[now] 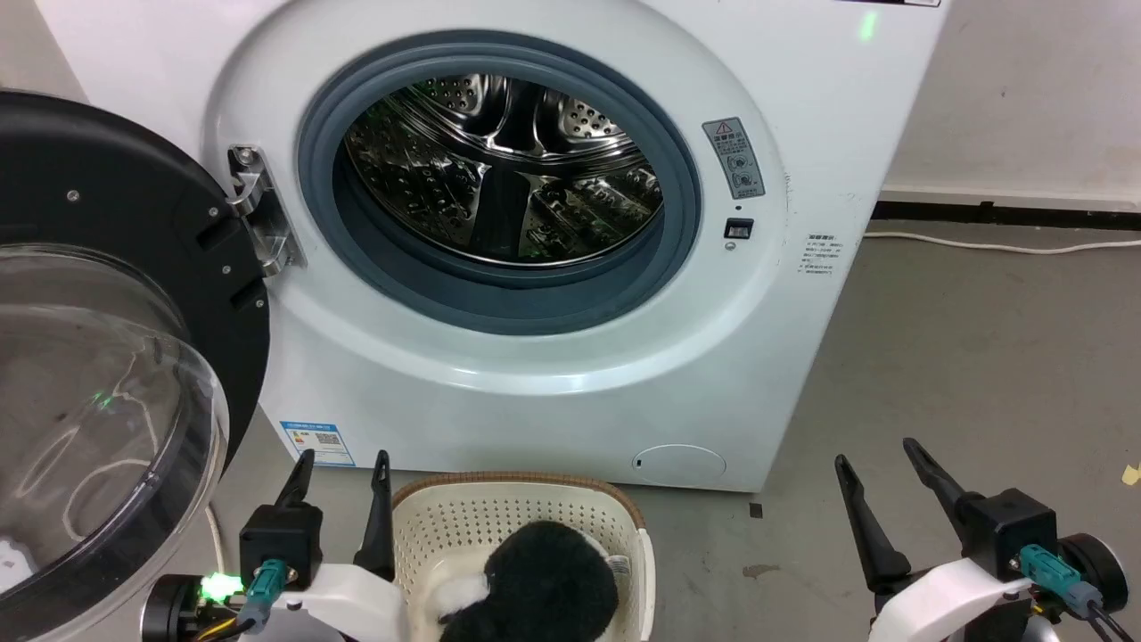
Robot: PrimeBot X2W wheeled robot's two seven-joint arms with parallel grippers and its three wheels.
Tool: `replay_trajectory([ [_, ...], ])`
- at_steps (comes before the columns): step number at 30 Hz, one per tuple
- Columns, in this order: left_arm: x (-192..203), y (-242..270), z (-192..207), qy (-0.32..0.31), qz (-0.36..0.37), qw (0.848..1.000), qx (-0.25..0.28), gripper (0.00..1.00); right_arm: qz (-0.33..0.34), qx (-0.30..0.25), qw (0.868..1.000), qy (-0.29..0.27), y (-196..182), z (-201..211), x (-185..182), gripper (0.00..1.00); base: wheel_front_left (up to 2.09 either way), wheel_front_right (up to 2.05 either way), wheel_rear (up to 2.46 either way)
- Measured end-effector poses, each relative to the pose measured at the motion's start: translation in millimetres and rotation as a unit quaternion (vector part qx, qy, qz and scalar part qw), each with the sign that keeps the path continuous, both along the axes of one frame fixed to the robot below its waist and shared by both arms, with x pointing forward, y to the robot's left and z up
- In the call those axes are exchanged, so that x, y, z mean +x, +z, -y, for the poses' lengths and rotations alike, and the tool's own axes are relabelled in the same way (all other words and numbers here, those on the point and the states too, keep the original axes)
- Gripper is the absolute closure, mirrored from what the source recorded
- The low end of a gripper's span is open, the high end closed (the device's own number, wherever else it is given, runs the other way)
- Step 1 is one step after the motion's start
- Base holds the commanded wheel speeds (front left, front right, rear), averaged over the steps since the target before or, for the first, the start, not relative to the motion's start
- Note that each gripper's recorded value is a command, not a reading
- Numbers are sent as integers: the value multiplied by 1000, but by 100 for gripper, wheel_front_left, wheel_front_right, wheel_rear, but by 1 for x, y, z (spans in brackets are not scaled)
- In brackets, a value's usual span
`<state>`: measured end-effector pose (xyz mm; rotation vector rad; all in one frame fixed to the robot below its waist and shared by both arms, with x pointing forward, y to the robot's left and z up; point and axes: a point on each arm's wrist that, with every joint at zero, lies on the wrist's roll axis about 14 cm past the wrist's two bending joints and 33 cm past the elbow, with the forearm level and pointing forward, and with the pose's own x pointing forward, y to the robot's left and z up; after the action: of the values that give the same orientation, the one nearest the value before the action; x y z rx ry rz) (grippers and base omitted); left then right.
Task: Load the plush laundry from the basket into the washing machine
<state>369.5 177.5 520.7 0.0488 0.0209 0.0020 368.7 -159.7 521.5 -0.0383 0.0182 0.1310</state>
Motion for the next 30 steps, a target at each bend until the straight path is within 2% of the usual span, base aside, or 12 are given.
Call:
replay_trajectory([
  [12,7,-12,13,-20,-11,1000,-1,0,-7,11,1000,-14,-9,9,3,0,0,0,0],
  [30,39,-71,45,-81,-82,993,6,0,-28,38,998,-52,-31,34,16,0,0,0,0],
])
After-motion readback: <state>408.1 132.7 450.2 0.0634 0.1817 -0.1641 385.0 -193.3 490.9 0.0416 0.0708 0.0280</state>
